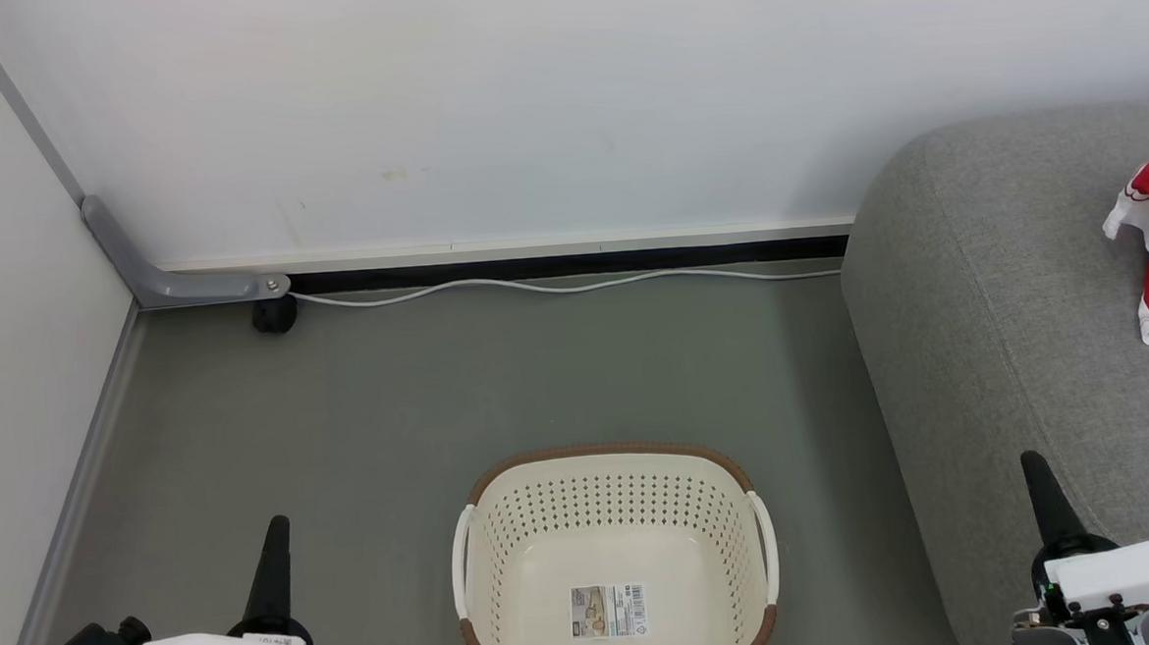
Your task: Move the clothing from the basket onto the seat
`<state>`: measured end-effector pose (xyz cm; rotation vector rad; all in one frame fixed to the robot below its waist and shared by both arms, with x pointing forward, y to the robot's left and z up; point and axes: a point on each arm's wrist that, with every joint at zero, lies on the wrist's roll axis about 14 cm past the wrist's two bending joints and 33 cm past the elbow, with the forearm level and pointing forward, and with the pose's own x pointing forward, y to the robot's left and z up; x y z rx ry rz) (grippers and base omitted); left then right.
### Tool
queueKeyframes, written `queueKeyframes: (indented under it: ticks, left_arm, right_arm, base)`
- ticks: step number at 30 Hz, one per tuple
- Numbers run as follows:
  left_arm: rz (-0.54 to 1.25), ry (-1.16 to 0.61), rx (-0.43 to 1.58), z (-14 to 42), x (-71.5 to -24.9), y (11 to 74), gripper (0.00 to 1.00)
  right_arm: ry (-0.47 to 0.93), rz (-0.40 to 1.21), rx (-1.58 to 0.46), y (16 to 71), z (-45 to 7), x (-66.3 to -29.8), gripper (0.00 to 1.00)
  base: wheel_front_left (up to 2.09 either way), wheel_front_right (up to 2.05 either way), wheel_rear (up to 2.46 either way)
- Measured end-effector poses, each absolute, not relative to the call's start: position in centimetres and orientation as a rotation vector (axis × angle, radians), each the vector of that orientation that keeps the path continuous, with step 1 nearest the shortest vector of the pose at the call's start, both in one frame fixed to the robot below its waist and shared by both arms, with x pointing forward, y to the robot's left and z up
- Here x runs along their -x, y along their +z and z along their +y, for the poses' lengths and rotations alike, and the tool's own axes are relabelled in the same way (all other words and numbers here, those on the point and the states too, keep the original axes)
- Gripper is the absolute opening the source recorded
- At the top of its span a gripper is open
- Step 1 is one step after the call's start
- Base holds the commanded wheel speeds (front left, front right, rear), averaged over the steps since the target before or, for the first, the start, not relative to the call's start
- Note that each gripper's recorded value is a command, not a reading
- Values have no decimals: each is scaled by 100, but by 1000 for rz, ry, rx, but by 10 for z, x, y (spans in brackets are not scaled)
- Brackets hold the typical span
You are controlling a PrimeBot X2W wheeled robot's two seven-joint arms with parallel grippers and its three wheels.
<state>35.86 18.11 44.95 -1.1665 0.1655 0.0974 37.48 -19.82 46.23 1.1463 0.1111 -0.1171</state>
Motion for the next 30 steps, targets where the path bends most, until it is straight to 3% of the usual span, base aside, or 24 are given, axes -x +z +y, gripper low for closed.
queueKeyframes:
  ticks: [30]
  left_arm:
    - [112, 65, 1485, 185, -371, 470, 0]
  right_arm:
    - [-97, 56, -1483, 478, -204, -378, 0]
  base:
    - [0, 0, 0]
